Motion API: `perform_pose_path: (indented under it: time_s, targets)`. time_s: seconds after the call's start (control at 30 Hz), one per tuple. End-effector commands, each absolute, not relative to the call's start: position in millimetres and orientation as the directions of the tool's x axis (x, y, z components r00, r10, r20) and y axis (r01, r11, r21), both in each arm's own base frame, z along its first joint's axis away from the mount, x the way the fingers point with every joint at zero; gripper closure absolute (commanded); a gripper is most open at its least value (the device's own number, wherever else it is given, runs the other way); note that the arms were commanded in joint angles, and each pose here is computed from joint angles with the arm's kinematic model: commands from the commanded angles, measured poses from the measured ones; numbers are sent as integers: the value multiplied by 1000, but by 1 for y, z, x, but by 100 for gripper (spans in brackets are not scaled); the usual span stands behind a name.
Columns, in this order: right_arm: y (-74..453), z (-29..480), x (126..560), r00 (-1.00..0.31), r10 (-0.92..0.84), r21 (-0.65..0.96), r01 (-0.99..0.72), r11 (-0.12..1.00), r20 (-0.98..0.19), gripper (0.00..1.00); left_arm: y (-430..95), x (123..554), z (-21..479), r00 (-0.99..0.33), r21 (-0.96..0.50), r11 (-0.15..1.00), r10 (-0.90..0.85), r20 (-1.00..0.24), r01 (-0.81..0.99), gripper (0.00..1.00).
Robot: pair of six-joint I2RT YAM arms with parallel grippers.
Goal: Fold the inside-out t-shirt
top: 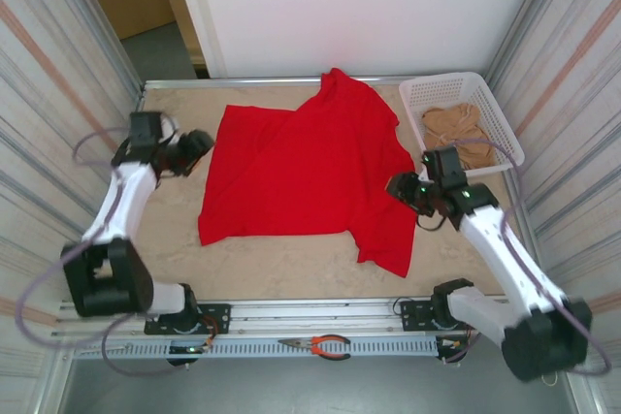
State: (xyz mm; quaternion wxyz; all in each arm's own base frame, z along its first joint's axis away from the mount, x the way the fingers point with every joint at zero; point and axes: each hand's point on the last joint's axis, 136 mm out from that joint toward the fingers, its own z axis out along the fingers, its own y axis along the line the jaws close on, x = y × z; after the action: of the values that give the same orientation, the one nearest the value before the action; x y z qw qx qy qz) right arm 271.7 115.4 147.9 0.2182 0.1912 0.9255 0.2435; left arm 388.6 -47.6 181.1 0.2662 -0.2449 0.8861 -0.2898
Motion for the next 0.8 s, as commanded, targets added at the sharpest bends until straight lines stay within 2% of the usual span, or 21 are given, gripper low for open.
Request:
perform_pose_path:
  time_s: [0.0,0.13,0.33,0.63,0.77]
  targets:
    - [150,136,305,-875,388,603,149,784,-289,59,-86,425,160,-826,-611,772,-453,-336,-175,39]
    - [165,89,313,-899,374,558,195,806,-226,64,-119,443,114,-879,-590,788,-396,-267,-176,39]
    - [163,33,284,-899,416,501,299,812,-137,62,-122,410,54,-884,-573,774,-434,-173,-268,40]
    - [157,6,225,-888,449,445,362,819,-103,59,-95,339,18,-865,-493,784,-489,-118,-376,40]
    - [159,7,211,-886,452,443,364,819,-107,59,-81,332,31,-841,-504,769,-522,-141,-393,40]
